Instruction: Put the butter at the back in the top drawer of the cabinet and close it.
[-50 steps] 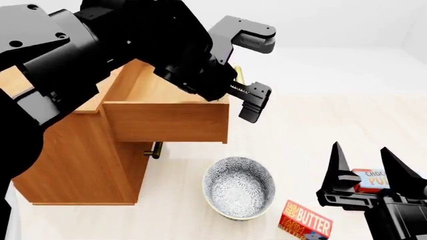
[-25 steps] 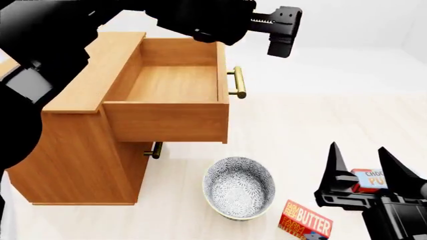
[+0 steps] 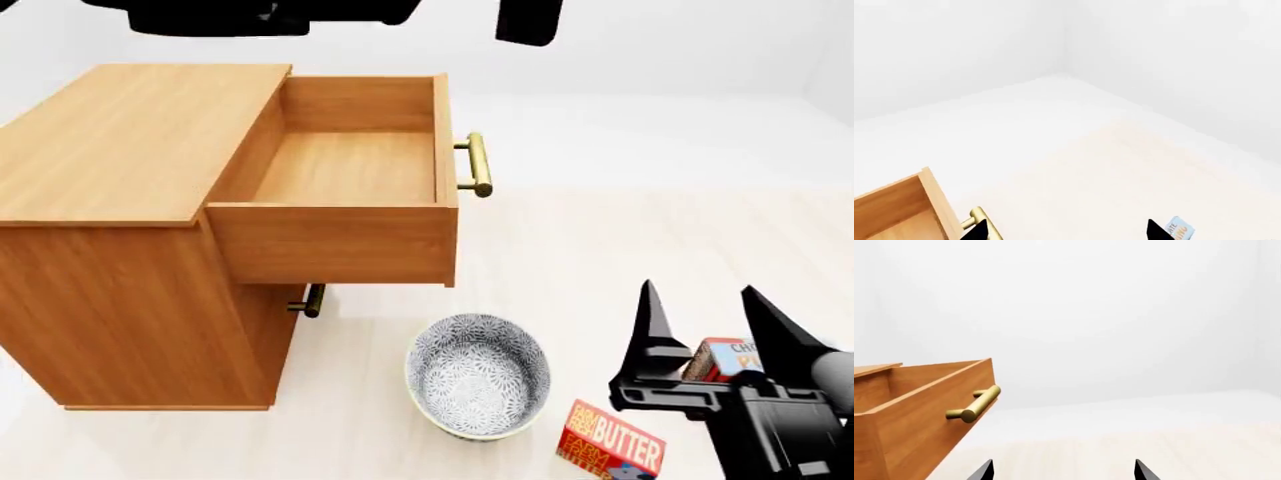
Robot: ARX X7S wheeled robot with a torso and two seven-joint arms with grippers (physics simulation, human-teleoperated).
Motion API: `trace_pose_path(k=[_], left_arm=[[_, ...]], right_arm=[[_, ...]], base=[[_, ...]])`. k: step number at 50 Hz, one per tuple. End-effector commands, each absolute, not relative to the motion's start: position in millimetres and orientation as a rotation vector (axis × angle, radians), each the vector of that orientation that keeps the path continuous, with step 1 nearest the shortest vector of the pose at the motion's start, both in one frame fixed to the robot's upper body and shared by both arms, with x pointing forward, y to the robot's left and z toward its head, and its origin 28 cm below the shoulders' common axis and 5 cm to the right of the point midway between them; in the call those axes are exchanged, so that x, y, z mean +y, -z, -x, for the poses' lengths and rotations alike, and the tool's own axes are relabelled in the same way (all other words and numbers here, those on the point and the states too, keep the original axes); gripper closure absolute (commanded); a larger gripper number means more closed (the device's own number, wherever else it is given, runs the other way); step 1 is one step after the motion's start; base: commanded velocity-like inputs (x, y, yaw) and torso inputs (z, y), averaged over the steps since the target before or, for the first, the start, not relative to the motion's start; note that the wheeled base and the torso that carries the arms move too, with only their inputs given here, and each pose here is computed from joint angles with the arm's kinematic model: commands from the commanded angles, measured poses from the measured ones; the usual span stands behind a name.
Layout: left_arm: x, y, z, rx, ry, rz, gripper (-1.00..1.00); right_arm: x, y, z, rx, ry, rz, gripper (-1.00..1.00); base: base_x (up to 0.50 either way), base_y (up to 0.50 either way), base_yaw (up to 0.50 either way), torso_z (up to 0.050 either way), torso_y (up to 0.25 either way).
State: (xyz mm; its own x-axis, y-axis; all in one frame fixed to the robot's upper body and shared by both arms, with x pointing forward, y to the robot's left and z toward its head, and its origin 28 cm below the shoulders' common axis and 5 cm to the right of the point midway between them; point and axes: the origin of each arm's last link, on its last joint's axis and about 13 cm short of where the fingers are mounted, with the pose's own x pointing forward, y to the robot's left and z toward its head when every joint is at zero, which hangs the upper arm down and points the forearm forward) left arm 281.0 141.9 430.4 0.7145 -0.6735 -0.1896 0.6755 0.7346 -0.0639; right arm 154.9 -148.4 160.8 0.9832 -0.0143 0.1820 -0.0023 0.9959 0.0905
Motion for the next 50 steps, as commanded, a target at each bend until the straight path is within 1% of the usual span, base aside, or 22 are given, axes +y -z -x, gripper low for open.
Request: trace_pose_path(k=[1, 8, 17, 24, 29, 35, 42, 50], left_arm=[[181.6, -399.8, -219.4, 0.054, 0.768, -0.015, -1.00], [204.4, -372.8, -204.3, -0.013, 0.714, -0.022, -1.00], [228.8, -337.5, -173.4, -0.077, 0.667, -0.037, -1.00], [244.1, -313.1, -154.6, -0.103, 0.636, -0.047, -1.00], [253.5, -295.1, -148.3, -0.110, 0.630, -0.062, -1.00], [262.0, -278.5, -143.5, -0.084, 0.681, -0.062, -1.00], [271.0, -268.6, -145.5, -0.053, 0.693, -0.013, -1.00], [274.8, -266.1, -145.4, -0.045, 0.700, -0.003, -1.00]], right_arm=[[-141.0, -165.6, -153.6, -0.187, 0.016, -0.068, -1.00], [-138.9, -167.1, -152.7, -0.189, 0.032, -0.066, -1.00], [-139.6, -171.6, -154.4, -0.192, 0.074, -0.039, -1.00], [-144.8, -177.7, -159.7, -0.136, 0.055, 0.025, -1.00], [-151.2, -188.9, -160.6, -0.046, -0.036, 0.088, -1.00], [-164.9, -208.5, -157.4, 0.069, -0.108, 0.178, -1.00], [-182.5, -240.3, -164.1, 0.264, -0.188, 0.321, -1.00], [-195.3, -272.9, -182.5, 0.572, -0.388, 0.449, -1.00]], base=[[0.00, 0.00, 0.00, 0.000, 0.000], [0.00, 0.00, 0.00, 0.000, 0.000], [0.00, 0.00, 0.00, 0.000, 0.000], [0.00, 0.00, 0.00, 0.000, 0.000], [0.00, 0.00, 0.00, 0.000, 0.000], [0.00, 0.00, 0.00, 0.000, 0.000], [0.00, 0.00, 0.00, 0.000, 0.000], [0.00, 0.00, 0.00, 0.000, 0.000]])
